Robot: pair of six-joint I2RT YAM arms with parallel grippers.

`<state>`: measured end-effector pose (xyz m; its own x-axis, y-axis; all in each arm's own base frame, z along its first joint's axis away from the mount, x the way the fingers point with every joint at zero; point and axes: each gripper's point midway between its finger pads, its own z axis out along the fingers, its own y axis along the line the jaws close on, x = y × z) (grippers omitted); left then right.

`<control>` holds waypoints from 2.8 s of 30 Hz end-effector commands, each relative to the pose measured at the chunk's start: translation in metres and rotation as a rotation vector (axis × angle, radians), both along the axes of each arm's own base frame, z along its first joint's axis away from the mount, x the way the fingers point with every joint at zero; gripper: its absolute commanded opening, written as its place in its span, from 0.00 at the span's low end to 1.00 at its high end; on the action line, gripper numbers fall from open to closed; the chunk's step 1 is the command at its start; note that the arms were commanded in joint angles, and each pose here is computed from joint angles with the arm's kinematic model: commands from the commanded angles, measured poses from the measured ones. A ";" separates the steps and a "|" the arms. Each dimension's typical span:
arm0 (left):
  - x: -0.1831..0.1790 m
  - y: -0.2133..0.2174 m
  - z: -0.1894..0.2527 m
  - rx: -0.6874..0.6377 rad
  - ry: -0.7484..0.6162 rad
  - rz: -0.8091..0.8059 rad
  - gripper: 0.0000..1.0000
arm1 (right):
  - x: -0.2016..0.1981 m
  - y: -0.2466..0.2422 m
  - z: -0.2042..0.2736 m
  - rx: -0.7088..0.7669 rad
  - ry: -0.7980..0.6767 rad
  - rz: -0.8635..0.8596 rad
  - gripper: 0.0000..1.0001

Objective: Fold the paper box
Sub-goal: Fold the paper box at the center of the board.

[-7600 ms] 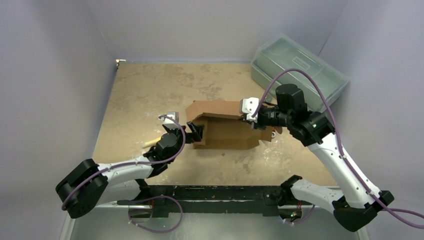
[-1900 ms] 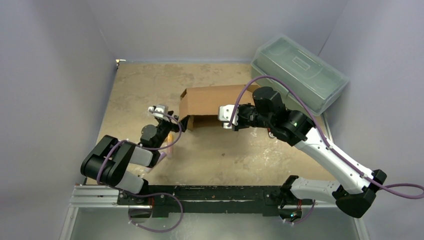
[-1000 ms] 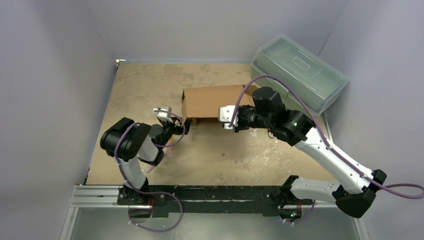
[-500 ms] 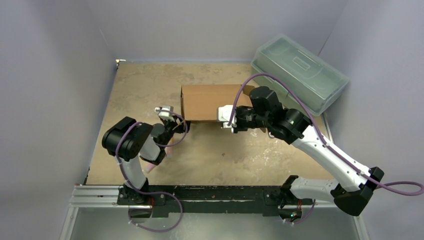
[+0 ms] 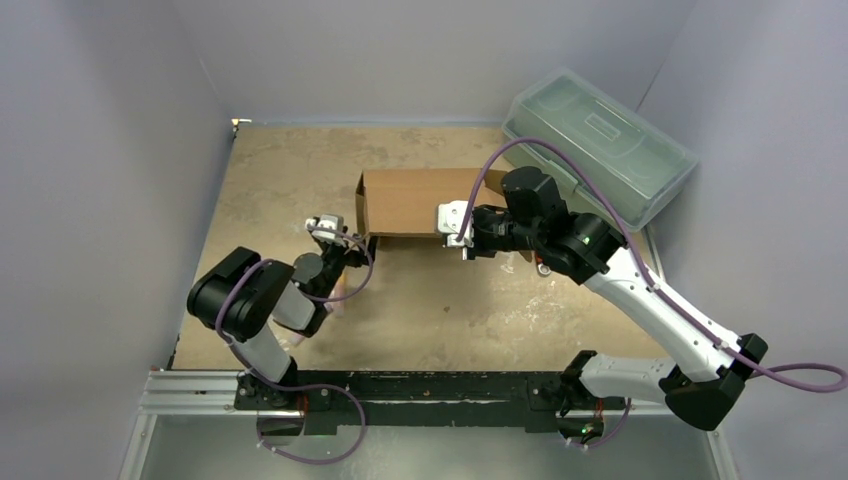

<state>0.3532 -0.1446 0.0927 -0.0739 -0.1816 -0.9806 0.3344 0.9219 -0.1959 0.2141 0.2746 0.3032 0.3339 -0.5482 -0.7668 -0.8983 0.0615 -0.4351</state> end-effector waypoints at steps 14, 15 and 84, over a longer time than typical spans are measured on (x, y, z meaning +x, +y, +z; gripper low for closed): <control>-0.050 -0.011 0.067 -0.168 -0.123 -0.142 0.89 | -0.002 -0.005 0.010 0.068 0.036 0.004 0.00; -0.050 -0.009 0.067 -0.162 -0.111 -0.132 0.89 | -0.001 -0.006 0.009 0.067 0.034 -0.001 0.00; 0.048 0.030 0.067 -0.089 -0.274 0.032 0.65 | 0.020 0.045 0.015 0.033 0.286 0.070 0.00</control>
